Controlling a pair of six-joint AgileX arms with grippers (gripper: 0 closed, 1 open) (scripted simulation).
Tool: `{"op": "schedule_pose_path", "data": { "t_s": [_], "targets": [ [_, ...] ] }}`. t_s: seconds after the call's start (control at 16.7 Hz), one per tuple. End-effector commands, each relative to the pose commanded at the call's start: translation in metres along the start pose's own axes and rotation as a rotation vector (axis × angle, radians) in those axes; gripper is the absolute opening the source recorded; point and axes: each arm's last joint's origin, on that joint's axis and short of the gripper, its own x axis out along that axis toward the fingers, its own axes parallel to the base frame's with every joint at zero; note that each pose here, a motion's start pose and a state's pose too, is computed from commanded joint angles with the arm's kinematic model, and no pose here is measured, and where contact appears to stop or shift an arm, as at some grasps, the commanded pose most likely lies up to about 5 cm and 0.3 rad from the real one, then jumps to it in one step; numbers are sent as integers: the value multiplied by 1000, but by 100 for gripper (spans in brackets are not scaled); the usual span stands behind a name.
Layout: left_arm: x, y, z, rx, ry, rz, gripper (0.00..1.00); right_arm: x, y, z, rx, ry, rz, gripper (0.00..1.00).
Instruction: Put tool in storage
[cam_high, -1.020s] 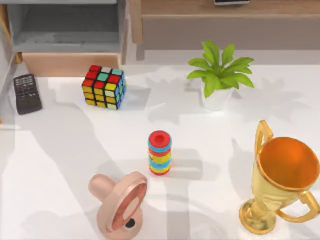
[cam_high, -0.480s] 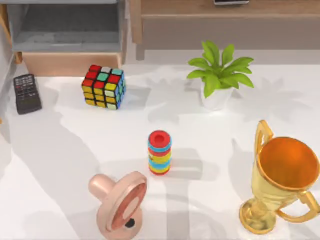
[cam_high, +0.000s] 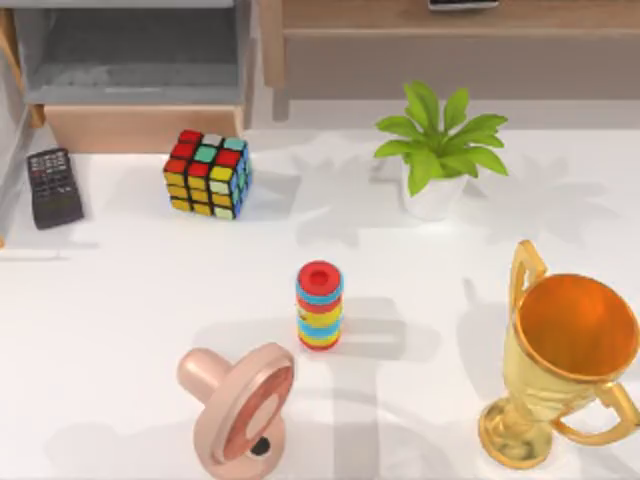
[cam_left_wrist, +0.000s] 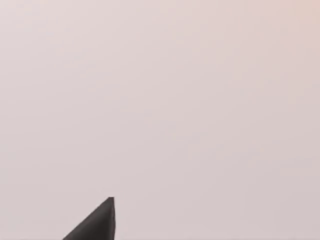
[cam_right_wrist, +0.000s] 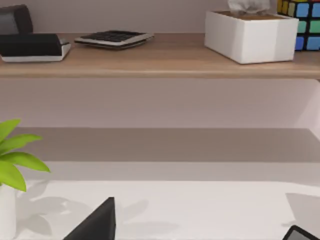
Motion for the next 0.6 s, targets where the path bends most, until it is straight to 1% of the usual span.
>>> {"op": "schedule_pose_path", "data": {
  "t_s": [0.12,0.24,0.42,0.6],
  "targets": [
    [-9,7,-18,64,-90,86,100,0,0,0,0,0,0,100],
    [-19,8,-21,142,-196,147,100,0,0,0,0,0,0,100],
    [-35,-5,-7,296,-362,181,100,0,0,0,0,0,0,100],
    [-57,-20,-7,477,-449,189,100,0,0,0,0,0,0,100]
  ]
}}
